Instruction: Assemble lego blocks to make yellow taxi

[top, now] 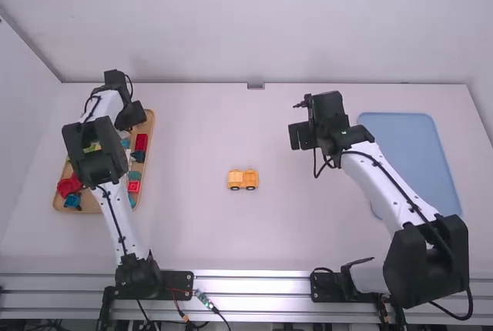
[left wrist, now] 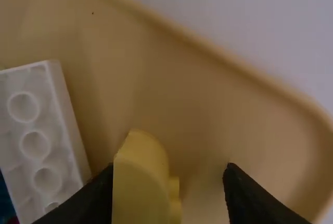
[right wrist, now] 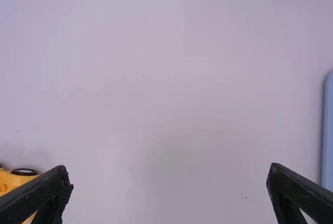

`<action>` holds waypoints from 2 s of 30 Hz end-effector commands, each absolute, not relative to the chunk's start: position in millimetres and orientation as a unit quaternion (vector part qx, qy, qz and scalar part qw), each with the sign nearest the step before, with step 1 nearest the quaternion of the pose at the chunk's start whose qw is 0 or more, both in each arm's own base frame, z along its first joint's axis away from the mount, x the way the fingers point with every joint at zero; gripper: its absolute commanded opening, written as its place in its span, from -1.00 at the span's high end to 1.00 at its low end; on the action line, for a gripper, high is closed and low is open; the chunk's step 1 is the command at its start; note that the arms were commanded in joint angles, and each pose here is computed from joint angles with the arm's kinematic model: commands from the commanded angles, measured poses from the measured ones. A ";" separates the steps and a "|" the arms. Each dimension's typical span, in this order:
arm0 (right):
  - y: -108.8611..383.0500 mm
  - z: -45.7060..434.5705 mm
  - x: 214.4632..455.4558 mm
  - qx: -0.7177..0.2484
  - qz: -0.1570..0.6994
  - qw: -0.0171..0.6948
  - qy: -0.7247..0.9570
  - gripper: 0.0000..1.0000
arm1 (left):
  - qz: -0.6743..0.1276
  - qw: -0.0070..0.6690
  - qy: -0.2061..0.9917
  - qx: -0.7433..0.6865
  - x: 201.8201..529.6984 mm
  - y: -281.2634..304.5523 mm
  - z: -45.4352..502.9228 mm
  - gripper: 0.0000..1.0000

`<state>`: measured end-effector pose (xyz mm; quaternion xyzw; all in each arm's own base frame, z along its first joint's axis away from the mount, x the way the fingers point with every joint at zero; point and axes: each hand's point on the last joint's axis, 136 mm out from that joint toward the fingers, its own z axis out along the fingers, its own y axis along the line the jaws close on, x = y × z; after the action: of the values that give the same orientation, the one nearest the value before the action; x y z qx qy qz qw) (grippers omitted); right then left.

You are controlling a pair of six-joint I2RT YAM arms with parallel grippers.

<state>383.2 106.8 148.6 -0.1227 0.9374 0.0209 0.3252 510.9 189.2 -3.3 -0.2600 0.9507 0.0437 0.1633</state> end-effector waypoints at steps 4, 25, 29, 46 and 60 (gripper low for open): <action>105.8 149.3 380.3 -0.122 0.019 0.326 0.937 -0.98 | 0.050 0.148 0.954 -0.256 504.9 185.2 -7.8 0.15; 106.0 149.3 380.2 -0.122 0.020 0.326 0.937 -0.98 | 0.100 0.161 0.950 -0.249 507.8 203.0 -0.3 0.10; 105.3 149.3 380.4 -0.121 0.019 0.326 0.937 -0.98 | 0.098 0.167 0.952 -0.236 511.1 202.6 -0.6 0.12; 104.8 148.1 378.9 -0.131 0.016 0.322 0.937 -0.98 | 0.061 0.172 0.950 -0.252 513.6 195.2 -5.5 0.45; 104.8 146.6 376.8 -0.135 0.014 0.317 0.938 -0.98 | 0.061 0.177 0.950 -0.251 515.8 195.0 -4.7 0.62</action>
<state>379.7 105.8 145.8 -0.1340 0.9389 0.0158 0.3166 519.6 197.0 0.8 -0.2480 0.9487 0.0658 0.1848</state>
